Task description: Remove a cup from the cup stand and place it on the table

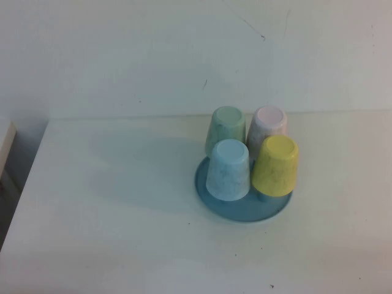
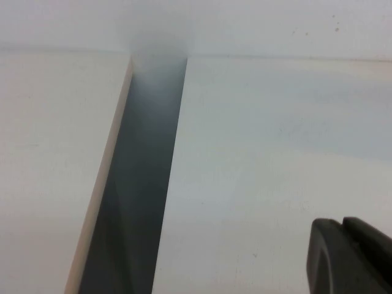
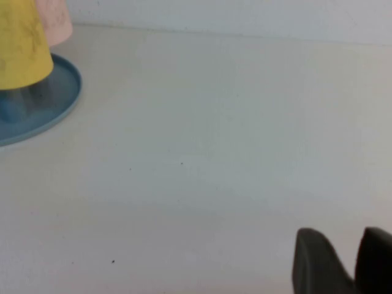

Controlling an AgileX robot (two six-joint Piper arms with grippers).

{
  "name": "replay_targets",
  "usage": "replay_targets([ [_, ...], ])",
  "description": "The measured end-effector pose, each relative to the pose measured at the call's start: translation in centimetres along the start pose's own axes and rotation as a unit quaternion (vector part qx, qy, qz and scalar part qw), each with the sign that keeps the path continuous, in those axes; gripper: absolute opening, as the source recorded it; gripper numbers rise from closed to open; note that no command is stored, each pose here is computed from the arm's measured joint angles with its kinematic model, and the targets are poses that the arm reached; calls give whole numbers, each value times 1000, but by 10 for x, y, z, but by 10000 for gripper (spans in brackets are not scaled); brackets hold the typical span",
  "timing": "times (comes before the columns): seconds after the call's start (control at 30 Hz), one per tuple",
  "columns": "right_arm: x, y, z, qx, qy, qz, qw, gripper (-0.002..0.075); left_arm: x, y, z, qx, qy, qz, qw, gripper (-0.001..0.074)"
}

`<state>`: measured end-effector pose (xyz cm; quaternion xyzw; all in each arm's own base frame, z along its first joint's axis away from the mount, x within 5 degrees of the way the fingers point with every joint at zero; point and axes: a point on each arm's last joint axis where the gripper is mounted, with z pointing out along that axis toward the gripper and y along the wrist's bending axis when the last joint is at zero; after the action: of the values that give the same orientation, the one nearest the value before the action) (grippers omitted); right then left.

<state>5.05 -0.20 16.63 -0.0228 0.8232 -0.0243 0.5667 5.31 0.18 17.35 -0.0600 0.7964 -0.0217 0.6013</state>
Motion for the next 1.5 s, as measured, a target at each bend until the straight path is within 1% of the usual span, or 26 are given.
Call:
replay_targets([
  [0.2,0,0,0,0,0,0,1000,154,-1,0,0,1,-4,-3,1000,-3],
  [0.37,0,0,0,0,0,0,1000,154,-3,-2,0,14,-19,-36,999,-3],
  [0.47,0,0,0,0,0,0,1000,154,-6,-4,0,23,-34,-62,997,-3],
  [0.57,0,0,0,0,0,0,1000,154,-7,-6,0,41,-38,-126,991,-3],
  [0.67,0,0,0,0,0,0,1000,154,-10,-10,-1,66,-42,-213,974,-3],
  [0.7,0,0,0,0,0,0,1000,154,-11,-12,-1,80,-42,-263,961,-3],
  [0.8,0,0,0,0,0,0,1000,154,-14,-16,-2,109,-43,-366,923,-3],
  [0.9,0,0,0,0,0,0,1000,154,-16,-16,-3,120,-47,-408,904,-3],
  [0.97,0,0,0,0,0,0,1000,154,-18,-15,-3,118,-57,-414,901,-3],
  [1.3,0,0,0,0,0,0,1000,154,-22,-12,-3,112,-84,-415,899,-3],
  [1.37,0,0,0,0,0,0,1000,154,-21,-12,-3,112,-82,-408,902,-3],
  [1.43,0,0,0,0,0,0,1000,154,-21,-13,-3,114,-81,-411,901,-3],
  [1.47,0,0,0,0,0,0,1000,154,-22,-13,-4,115,-83,-406,903,-3],
  [1.5,0,0,0,0,0,0,1000,154,-27,-14,-6,120,-86,-385,911,-3],
])
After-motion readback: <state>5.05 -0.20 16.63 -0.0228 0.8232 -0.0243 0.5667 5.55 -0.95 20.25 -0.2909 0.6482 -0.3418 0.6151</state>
